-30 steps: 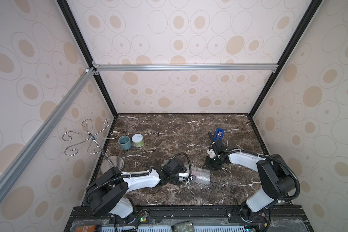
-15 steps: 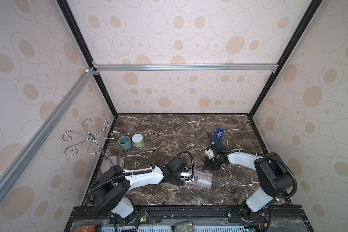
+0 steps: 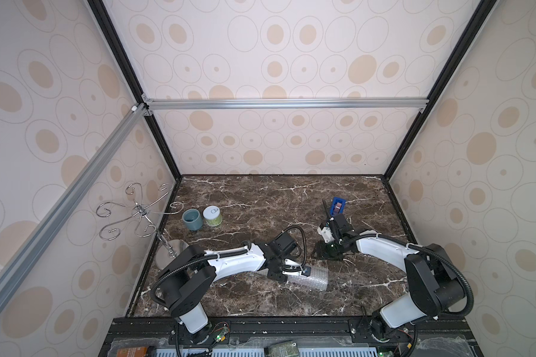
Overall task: Wrap wine bottles in bubble wrap
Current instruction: Wrap the wine bottle in bubble wrap.
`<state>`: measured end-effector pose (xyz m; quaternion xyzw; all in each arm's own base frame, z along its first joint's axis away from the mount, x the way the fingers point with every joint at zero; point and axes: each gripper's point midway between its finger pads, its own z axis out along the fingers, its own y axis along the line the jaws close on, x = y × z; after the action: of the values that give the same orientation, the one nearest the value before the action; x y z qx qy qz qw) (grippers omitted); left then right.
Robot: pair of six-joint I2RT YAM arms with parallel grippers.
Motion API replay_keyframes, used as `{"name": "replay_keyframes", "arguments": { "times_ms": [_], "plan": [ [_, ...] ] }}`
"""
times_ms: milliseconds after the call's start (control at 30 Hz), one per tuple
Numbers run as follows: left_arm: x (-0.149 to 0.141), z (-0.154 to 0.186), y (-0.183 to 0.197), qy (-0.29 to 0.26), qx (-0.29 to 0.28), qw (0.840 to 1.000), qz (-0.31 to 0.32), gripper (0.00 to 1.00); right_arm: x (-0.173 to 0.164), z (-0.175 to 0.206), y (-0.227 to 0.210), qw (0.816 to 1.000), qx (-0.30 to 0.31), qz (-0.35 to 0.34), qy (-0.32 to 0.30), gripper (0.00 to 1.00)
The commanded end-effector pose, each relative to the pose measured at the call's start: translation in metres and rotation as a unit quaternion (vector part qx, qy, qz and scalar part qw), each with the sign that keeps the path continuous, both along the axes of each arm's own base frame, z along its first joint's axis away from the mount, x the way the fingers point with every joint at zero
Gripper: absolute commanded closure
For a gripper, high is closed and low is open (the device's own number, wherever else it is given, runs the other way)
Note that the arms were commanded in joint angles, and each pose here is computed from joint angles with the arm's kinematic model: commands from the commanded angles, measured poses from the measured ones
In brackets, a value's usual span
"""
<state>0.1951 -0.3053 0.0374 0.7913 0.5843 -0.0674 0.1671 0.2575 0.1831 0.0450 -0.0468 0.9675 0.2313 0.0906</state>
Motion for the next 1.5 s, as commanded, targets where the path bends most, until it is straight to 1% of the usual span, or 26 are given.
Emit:
{"name": "replay_keyframes", "arguments": {
  "times_ms": [0,133,233,300,333,400,433,500,600,700,733,833,900,967,1067,1200,1367,1467],
  "plan": [
    [-0.058,-0.042,0.032,0.159,0.086,0.983,-0.017,1.0,-0.009,0.022,-0.003,0.998,0.013,0.024,-0.052,0.48],
    [-0.058,-0.045,0.033,0.196,0.094,0.976,0.0,1.0,-0.014,0.06,-0.021,0.987,-0.012,0.049,-0.153,0.48],
    [-0.055,-0.046,0.034,0.215,0.099,0.972,0.011,1.0,-0.021,0.093,-0.033,0.969,-0.032,0.081,-0.231,0.48],
    [-0.053,-0.046,0.034,0.228,0.1,0.968,0.02,1.0,-0.027,0.116,-0.036,0.952,-0.033,0.108,-0.286,0.47],
    [-0.052,-0.046,0.034,0.233,0.101,0.967,0.024,1.0,-0.031,0.124,-0.035,0.944,-0.031,0.124,-0.304,0.46],
    [-0.05,-0.045,0.036,0.246,0.104,0.963,0.034,1.0,-0.044,0.141,-0.028,0.922,-0.022,0.178,-0.344,0.46],
    [-0.05,-0.044,0.035,0.256,0.099,0.961,0.037,1.0,-0.049,0.146,-0.026,0.913,-0.025,0.199,-0.356,0.45],
    [-0.049,-0.044,0.034,0.268,0.098,0.957,0.045,1.0,-0.063,0.15,-0.017,0.887,-0.037,0.261,-0.378,0.45],
    [-0.046,-0.048,0.036,0.275,0.108,0.954,0.059,1.0,-0.078,0.143,-0.006,0.855,-0.062,0.332,-0.394,0.44],
    [-0.045,-0.051,0.036,0.29,0.112,0.948,0.072,1.0,-0.091,0.122,0.006,0.831,-0.083,0.389,-0.388,0.43],
    [-0.045,-0.051,0.036,0.296,0.112,0.946,0.075,1.0,-0.093,0.116,0.008,0.826,-0.096,0.401,-0.385,0.43],
    [-0.044,-0.051,0.035,0.314,0.116,0.938,0.087,1.0,-0.101,0.099,0.017,0.801,-0.136,0.446,-0.374,0.43],
    [-0.043,-0.052,0.034,0.321,0.118,0.935,0.092,1.0,-0.104,0.089,0.024,0.78,-0.164,0.477,-0.37,0.41],
    [-0.043,-0.051,0.033,0.324,0.118,0.934,0.093,1.0,-0.105,0.081,0.031,0.763,-0.185,0.499,-0.367,0.41],
    [-0.043,-0.051,0.033,0.327,0.117,0.933,0.095,1.0,-0.102,0.072,0.042,0.741,-0.209,0.523,-0.365,0.38],
    [-0.044,-0.052,0.033,0.33,0.118,0.931,0.097,1.0,-0.091,0.061,0.051,0.724,-0.237,0.536,-0.364,0.35],
    [-0.048,-0.052,0.032,0.349,0.118,0.924,0.099,1.0,-0.073,0.048,0.064,0.691,-0.269,0.55,-0.385,0.33],
    [-0.05,-0.053,0.033,0.358,0.126,0.919,0.105,1.0,-0.063,0.043,0.07,0.675,-0.283,0.552,-0.398,0.32]
  ]
}}
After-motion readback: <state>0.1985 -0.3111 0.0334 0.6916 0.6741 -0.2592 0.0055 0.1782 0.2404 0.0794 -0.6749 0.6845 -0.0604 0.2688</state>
